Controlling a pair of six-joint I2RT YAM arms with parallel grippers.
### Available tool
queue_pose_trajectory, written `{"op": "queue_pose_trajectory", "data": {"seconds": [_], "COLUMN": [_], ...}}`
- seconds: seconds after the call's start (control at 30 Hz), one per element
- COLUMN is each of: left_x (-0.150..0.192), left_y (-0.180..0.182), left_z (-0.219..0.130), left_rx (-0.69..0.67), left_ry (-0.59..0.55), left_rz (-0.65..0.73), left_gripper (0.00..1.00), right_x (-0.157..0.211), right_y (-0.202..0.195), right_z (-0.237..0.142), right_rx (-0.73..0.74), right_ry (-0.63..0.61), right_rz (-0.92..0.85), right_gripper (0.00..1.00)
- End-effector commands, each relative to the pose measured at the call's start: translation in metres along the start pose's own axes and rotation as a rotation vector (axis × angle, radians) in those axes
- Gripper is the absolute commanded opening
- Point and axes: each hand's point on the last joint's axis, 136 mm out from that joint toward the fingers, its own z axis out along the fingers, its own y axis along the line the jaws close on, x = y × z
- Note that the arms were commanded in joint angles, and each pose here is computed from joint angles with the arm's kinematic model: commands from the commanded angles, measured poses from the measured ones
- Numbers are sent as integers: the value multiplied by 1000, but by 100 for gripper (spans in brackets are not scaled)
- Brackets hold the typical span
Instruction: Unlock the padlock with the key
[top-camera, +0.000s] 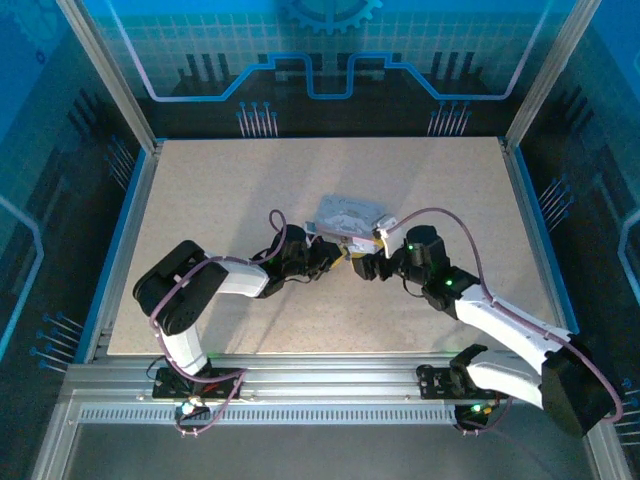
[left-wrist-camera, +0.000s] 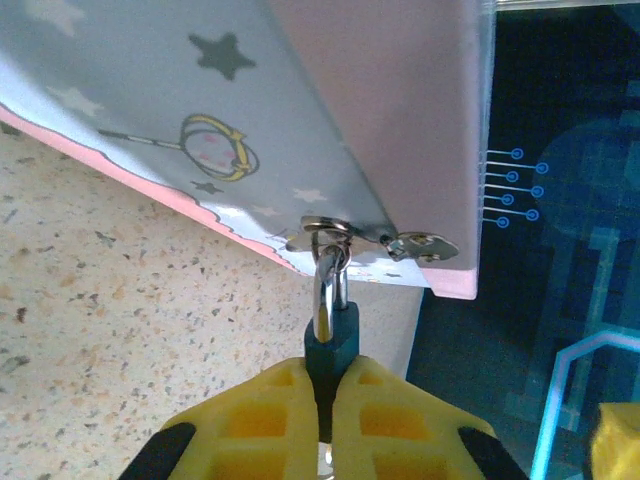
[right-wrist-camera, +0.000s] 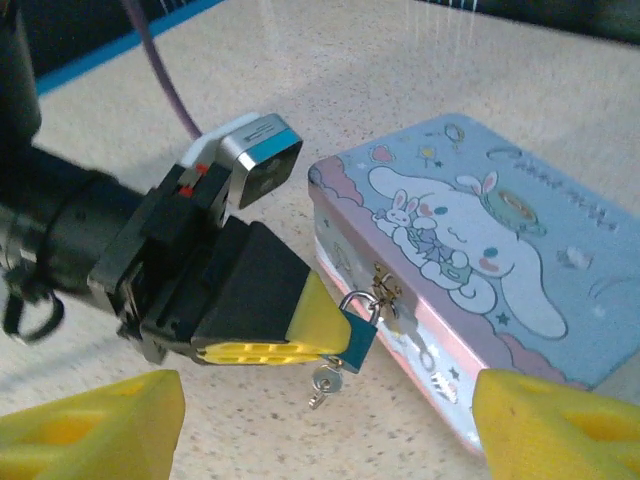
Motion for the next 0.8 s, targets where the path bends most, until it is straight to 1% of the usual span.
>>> {"op": "queue_pose_trajectory", "data": {"seconds": [0.0, 0.07, 0.13, 0.27, 0.3, 0.4, 0.47, 0.57, 0.77], "left_x": [-5, -5, -5, -5, -5, -5, -5, -5, -5], "left_y": [-34, -36, -39, -40, -41, -42, -42, -42, -41], "left_z": [-5, -5, -4, -3, -3, -3, -3, -2, 0], "left_rx": [73, 80, 85, 92, 97, 100, 100, 104, 103], "left_ry": [-18, -12, -7, -5, -4, -3, -1, 1, 4], "left_rz": [-9, -21, -23, -30, -31, -32, -33, -34, -41], "left_gripper": [6, 6, 5, 4, 4, 3, 3, 3, 3], "right_x": [3, 13, 21, 32, 31, 40, 41, 41, 44], "right_y": [1, 5, 4, 4, 6, 4, 3, 1, 4], "right_z": [0, 4, 10, 24, 28, 40, 46, 51, 61], "right_rx": [82, 98, 119, 112, 117, 125, 139, 158, 142], "right_ry": [40, 59, 84, 103, 85, 121, 124, 116, 120], "right_rz": [-439, -639, -735, -765, -776, -799, -811, -814, -809], "right_gripper": [76, 76, 76, 74, 73, 63, 61, 55, 49]}}
